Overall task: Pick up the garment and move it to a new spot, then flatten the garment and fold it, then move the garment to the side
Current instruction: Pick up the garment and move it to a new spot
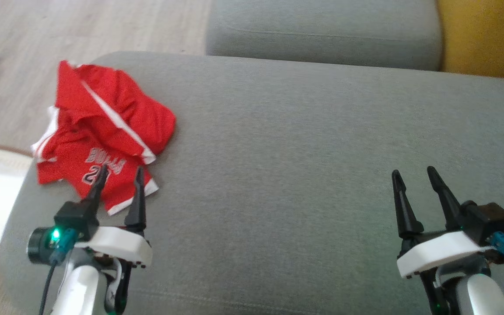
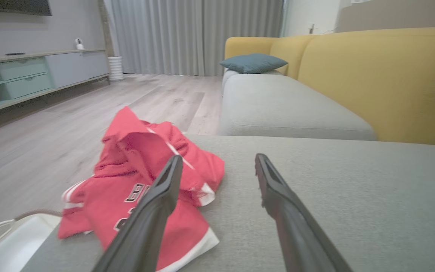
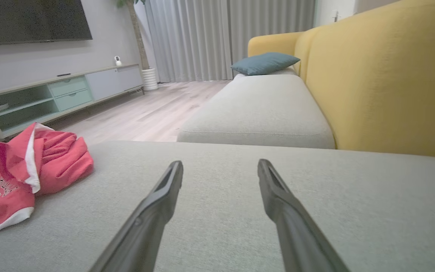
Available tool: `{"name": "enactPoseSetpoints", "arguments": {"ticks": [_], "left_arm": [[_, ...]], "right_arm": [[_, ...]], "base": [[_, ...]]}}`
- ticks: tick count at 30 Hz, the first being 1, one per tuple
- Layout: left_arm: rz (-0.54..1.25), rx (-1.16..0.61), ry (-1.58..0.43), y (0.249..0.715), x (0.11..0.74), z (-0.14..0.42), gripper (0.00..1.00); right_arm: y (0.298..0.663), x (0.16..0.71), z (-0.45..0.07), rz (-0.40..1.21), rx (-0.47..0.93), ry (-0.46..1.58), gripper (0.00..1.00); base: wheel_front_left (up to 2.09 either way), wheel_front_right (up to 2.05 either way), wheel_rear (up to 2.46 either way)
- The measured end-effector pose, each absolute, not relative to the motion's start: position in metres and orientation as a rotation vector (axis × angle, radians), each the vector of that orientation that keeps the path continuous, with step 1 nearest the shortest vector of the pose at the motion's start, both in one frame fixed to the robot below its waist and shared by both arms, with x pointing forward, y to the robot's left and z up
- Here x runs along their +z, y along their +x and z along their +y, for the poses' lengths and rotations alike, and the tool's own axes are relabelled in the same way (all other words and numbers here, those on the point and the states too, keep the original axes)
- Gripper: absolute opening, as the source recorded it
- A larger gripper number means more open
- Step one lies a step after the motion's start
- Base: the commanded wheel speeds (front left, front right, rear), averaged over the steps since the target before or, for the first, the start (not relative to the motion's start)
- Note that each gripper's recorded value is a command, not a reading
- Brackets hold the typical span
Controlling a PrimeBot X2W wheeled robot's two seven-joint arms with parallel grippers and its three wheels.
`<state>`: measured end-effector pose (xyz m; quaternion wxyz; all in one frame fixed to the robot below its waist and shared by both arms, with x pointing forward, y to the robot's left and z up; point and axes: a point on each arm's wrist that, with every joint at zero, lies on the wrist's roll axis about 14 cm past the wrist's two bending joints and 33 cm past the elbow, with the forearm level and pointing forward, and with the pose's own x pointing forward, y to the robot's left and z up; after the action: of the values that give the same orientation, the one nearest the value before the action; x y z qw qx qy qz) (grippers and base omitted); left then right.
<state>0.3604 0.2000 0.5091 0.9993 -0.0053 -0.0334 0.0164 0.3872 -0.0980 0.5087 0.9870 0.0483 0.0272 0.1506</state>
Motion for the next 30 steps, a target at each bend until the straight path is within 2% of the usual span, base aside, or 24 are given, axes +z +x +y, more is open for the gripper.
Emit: {"name": "enactPoseSetpoints", "arguments": {"ticks": [7, 13, 22, 30], "left_arm": [[-0.067, 0.201, -0.012, 0.335, 0.509, 0.252, 1.0], [-0.06, 0.295, -0.002, 0.317, 0.507, 0.28, 1.0], [-0.059, 0.319, -0.007, 0.313, 0.507, 0.287, 1.0], [-0.023, 0.293, -0.005, 0.328, 0.497, 0.28, 1.0]], "right_arm": [[0.392, 0.515, -0.046, 0.052, 0.454, 0.098, 1.0], [0.394, 0.515, -0.019, 0.058, 0.53, 0.1, 1.0], [0.394, 0.511, -0.012, 0.073, 0.551, 0.101, 1.0], [0.403, 0.504, -0.018, 0.097, 0.533, 0.107, 1.0]], "base": [[0.0, 0.0, 0.0], [0.0, 0.0, 0.0], [0.0, 0.0, 0.0], [0.0, 0.0, 0.0]]}}
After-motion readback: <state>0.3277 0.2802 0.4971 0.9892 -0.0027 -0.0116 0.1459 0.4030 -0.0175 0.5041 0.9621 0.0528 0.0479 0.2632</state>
